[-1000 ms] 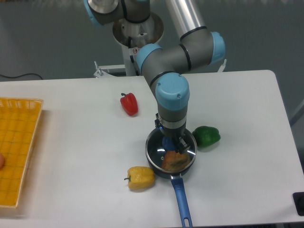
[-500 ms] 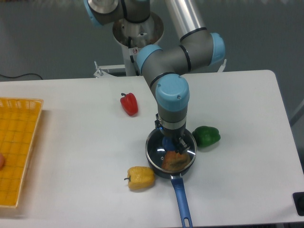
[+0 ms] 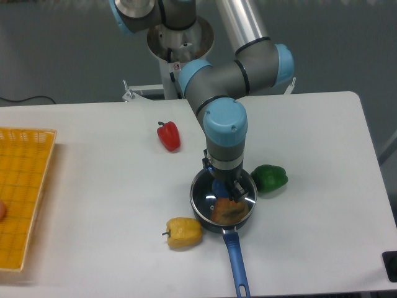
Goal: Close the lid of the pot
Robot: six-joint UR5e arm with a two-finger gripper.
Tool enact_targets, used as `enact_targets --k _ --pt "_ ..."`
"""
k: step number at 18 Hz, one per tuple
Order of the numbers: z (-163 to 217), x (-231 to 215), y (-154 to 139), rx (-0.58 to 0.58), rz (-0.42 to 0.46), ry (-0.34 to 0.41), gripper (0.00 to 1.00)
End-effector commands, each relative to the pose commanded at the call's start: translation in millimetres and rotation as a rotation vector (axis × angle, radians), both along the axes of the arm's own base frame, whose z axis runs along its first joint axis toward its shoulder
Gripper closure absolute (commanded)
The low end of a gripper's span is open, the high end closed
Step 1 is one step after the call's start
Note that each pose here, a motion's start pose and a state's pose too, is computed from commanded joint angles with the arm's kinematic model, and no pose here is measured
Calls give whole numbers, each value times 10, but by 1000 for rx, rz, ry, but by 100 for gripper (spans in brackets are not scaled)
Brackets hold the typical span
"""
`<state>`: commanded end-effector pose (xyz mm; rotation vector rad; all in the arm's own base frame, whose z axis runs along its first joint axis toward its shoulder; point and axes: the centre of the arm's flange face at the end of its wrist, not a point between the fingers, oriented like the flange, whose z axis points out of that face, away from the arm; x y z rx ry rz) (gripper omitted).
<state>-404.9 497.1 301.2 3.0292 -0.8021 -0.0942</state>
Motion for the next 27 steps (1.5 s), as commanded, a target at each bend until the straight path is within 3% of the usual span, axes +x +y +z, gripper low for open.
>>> enact_targets --k 7,10,13,16,20,27 --pt "8 -22 5 1 0 1 26" --pt "30 -12 -2 0 -2 0 20" --pt "-2 6 -46 -27 -23 5 20" --pt "-99 54 -93 -59 -27 -25 19" --pt "-39 118 -157 -80 -24 -52 1" --pt "329 8 -225 -30 9 -34 0"
